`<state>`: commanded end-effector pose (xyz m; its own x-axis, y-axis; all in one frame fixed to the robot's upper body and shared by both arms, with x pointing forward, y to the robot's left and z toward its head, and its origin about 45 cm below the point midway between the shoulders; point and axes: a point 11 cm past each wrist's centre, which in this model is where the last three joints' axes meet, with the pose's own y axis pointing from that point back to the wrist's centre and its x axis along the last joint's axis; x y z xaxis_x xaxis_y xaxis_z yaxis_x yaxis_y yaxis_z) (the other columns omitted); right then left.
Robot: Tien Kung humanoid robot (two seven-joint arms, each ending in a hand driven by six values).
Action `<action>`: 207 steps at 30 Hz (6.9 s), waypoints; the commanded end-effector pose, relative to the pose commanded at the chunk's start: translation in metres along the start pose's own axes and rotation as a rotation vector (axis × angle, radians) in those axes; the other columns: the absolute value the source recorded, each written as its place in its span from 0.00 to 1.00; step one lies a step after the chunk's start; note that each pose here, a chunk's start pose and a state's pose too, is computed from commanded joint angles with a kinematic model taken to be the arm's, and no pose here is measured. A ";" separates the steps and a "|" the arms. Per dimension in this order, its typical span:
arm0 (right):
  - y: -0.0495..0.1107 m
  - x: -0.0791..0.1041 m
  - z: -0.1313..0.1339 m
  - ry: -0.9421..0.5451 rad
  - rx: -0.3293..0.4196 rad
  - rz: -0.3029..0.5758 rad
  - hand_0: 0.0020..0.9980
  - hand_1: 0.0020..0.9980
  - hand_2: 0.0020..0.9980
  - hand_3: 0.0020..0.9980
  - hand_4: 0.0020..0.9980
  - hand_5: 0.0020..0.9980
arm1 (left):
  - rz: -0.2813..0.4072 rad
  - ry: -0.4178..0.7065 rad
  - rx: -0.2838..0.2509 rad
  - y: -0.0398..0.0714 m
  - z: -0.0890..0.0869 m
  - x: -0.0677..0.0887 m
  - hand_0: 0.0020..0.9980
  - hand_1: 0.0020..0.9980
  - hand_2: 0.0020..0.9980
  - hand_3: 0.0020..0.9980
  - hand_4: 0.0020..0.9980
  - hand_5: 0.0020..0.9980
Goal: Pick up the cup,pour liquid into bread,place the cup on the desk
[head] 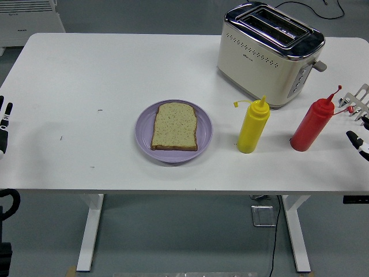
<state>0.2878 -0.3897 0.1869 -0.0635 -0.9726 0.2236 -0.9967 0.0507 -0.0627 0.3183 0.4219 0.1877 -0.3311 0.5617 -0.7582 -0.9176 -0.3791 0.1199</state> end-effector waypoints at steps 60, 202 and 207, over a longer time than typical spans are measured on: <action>-0.071 -0.090 0.007 -0.413 -0.118 0.187 0.33 0.35 0.37 0.44 0.82 0.15 | 0.006 0.009 -0.019 0.000 0.005 0.003 0.78 0.73 0.72 0.66 0.52 0.94; -0.161 -0.050 -0.249 0.069 0.422 0.071 0.02 0.06 0.22 0.39 0.66 0.13 | 0.028 0.010 -0.027 0.001 0.010 0.010 0.78 0.73 0.72 0.66 0.52 0.94; -0.157 -0.024 -0.222 -0.138 0.340 0.098 0.02 0.06 0.22 0.39 0.67 0.13 | 0.028 0.010 -0.027 0.001 0.009 0.009 0.78 0.73 0.72 0.66 0.52 0.94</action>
<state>0.4350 -0.3237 0.4068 -0.1269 -0.9895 0.0688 -0.9114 0.0889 -0.4019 0.3120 0.4336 0.1868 -0.3538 0.5432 -0.7614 -0.9018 -0.4141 0.1237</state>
